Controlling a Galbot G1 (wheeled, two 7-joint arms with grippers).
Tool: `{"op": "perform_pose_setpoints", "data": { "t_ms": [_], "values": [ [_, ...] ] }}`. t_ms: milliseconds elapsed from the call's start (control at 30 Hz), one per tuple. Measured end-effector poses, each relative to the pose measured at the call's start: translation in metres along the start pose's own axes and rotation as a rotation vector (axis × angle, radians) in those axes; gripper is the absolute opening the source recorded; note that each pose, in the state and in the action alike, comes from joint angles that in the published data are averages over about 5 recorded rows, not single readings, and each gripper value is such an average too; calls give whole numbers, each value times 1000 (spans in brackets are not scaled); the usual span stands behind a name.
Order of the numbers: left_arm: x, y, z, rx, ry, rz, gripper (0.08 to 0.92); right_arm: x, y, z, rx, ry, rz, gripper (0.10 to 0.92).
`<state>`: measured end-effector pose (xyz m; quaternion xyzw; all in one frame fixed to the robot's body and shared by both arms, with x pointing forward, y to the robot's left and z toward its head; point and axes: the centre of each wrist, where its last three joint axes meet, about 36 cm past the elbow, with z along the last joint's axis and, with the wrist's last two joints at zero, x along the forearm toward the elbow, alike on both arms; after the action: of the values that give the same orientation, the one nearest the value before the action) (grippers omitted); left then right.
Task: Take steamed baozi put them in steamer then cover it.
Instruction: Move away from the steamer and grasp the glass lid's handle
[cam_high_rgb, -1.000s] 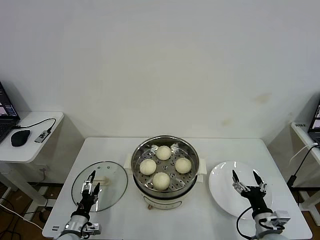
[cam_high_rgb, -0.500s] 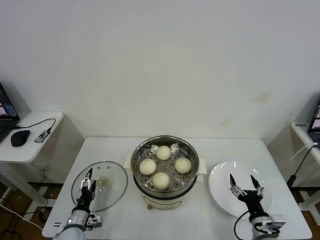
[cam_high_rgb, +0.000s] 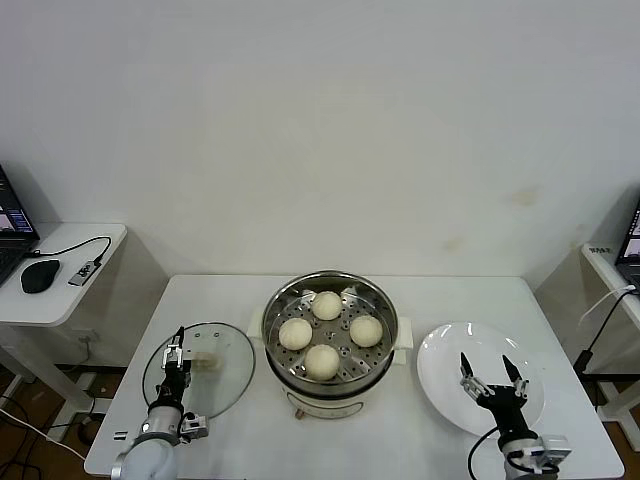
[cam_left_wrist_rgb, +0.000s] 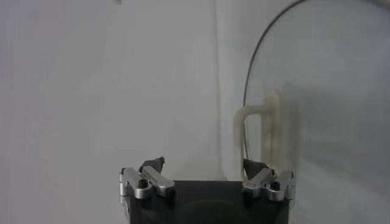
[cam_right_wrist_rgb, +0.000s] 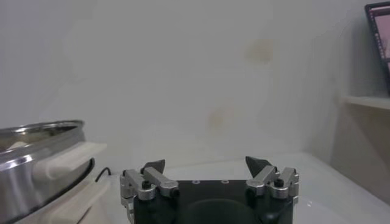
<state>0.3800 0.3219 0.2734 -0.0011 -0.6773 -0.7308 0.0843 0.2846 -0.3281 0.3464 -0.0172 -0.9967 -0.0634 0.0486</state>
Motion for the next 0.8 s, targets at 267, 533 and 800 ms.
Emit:
{"op": "perform_pose_setpoints", "data": {
  "t_ms": [267,533,800],
  "values": [
    [-13,-1,-2,15,19,-10,823,1,0,1,0,3,2,823],
    [-17,-10,-3,43,33,-11,820,4,0,2,3,6,1,823],
    [-21,-19,-2,64,36,-7,672,7,1,0,4,5,-1,823]
  ]
}}
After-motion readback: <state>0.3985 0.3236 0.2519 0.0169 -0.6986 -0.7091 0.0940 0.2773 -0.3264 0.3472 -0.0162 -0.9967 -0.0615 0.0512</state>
